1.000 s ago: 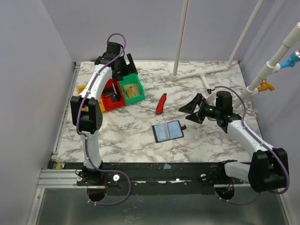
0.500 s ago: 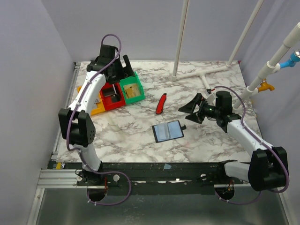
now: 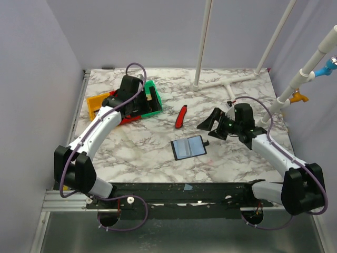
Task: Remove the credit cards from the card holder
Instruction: Close the card holder at the center of the board.
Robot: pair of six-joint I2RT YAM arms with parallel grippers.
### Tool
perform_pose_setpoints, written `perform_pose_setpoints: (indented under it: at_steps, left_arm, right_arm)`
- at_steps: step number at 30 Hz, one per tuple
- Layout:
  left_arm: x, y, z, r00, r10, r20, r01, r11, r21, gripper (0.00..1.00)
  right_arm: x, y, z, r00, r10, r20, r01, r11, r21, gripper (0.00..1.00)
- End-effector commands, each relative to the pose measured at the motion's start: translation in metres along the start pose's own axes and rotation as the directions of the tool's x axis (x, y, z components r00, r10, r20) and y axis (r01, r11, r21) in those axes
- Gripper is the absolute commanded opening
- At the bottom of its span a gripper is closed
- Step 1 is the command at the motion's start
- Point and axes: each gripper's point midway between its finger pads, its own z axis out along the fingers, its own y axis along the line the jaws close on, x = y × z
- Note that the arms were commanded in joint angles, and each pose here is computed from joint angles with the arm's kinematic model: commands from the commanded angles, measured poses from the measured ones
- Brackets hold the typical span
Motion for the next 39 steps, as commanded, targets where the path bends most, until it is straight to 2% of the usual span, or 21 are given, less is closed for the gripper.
perform_pose_setpoints:
  at_steps: [1, 7, 14, 31, 36, 39]
  left_arm:
    - [0.036, -0.021, 0.002, 1.000, -0.005, -0.030, 0.007, 0.996, 0.090, 0.99]
    - [0.101, -0.020, 0.021, 0.988, -0.017, -0.154, 0.036, 0.992, 0.124, 0.98]
    - [0.157, -0.025, 0.040, 0.962, -0.041, -0.270, 0.086, 0.984, 0.159, 0.96]
    - [0.197, -0.029, 0.065, 0.929, -0.052, -0.366, 0.114, 0.982, 0.150, 0.64]
    - [0.206, -0.024, 0.072, 0.922, -0.053, -0.382, 0.105, 0.988, 0.116, 0.53]
    - [0.211, -0.019, 0.075, 0.919, -0.056, -0.390, 0.099, 0.991, 0.092, 0.40]
  right_arm:
    - [0.003, -0.007, 0.010, 0.995, -0.099, 0.016, 0.096, 0.987, 0.129, 1.00]
    - [0.020, -0.002, 0.026, 0.980, -0.197, -0.021, 0.197, 0.958, 0.210, 1.00]
    - [0.031, -0.011, 0.041, 0.972, -0.224, -0.066, 0.234, 0.937, 0.261, 1.00]
    - [0.035, -0.042, 0.056, 0.963, -0.242, -0.116, 0.268, 0.897, 0.352, 1.00]
    - [0.038, -0.051, 0.060, 0.963, -0.236, -0.128, 0.267, 0.888, 0.375, 1.00]
    - [0.043, -0.058, 0.061, 0.966, -0.217, -0.137, 0.254, 0.886, 0.387, 1.00]
